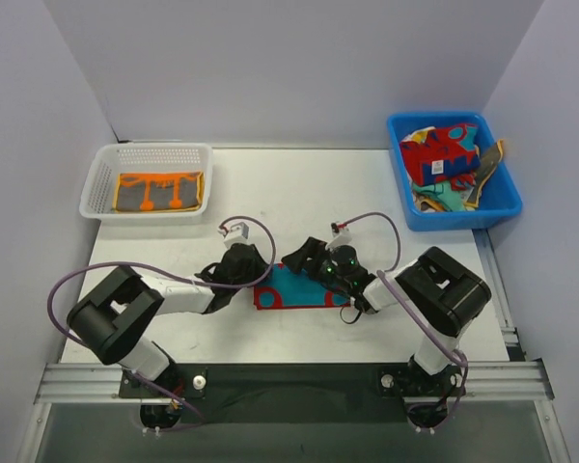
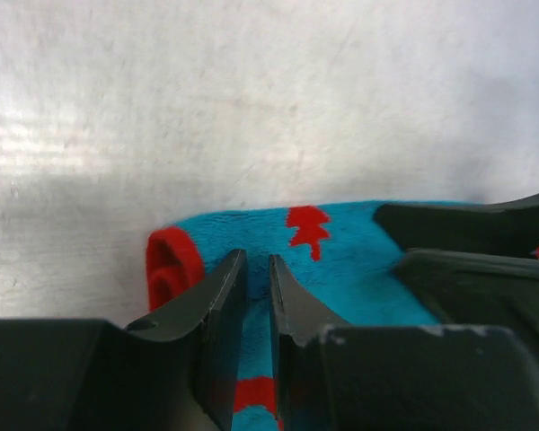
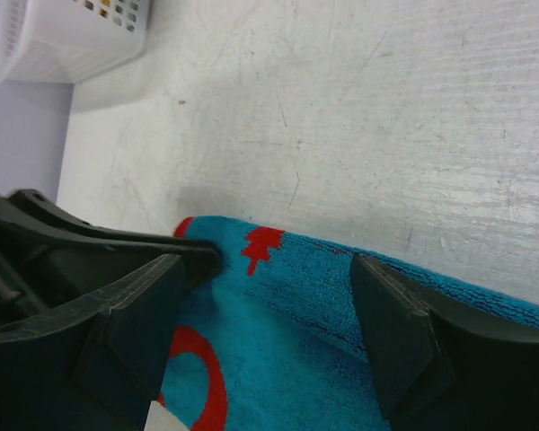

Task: Fold and stack the towels
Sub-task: Smooth out wrinkles on the folded towel

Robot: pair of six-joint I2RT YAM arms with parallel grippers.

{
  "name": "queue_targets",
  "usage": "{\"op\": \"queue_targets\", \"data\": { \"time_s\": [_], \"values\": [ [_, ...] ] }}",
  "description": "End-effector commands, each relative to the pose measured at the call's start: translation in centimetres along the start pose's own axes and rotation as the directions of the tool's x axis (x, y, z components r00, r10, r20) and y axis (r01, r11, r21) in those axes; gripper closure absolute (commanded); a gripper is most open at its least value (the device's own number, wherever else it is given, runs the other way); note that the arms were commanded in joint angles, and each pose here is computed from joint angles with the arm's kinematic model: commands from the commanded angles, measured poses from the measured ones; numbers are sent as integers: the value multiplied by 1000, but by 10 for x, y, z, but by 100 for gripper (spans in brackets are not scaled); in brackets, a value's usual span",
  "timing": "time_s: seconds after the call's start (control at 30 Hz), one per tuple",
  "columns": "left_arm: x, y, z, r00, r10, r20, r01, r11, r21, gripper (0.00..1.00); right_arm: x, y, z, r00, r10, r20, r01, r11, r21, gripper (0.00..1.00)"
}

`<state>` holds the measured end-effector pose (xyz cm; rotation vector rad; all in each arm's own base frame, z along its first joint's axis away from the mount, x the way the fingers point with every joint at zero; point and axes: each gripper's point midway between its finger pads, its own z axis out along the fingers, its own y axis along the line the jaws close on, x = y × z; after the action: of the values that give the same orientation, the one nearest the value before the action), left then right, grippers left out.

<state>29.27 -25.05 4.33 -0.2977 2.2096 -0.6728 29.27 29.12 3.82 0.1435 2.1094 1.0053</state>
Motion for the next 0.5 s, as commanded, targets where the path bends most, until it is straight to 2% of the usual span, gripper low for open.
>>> {"op": "queue_targets", "data": {
  "time_s": [0.0, 0.2, 0.33, 0.47],
  "values": [
    [23, 8, 6, 998, -32, -61, 33, 999, 16, 73, -3, -16, -4, 995, 47, 87, -49, 999, 12, 24],
    [42, 35, 2, 986, -153, -72, 150, 987, -48, 79, -3, -52, -17, 992, 56, 115, -68, 992, 103, 22],
    [-8, 16, -21, 986, -134, 96, 133, 991, 8, 79, -4, -50, -14, 989, 84, 121, -94, 992, 80, 22],
    [-36, 5, -39, 980, -101, 169, 99, 995, 20, 76, -14, -42, -13, 983, 108, 146, -115, 992, 41, 20]
  ]
}}
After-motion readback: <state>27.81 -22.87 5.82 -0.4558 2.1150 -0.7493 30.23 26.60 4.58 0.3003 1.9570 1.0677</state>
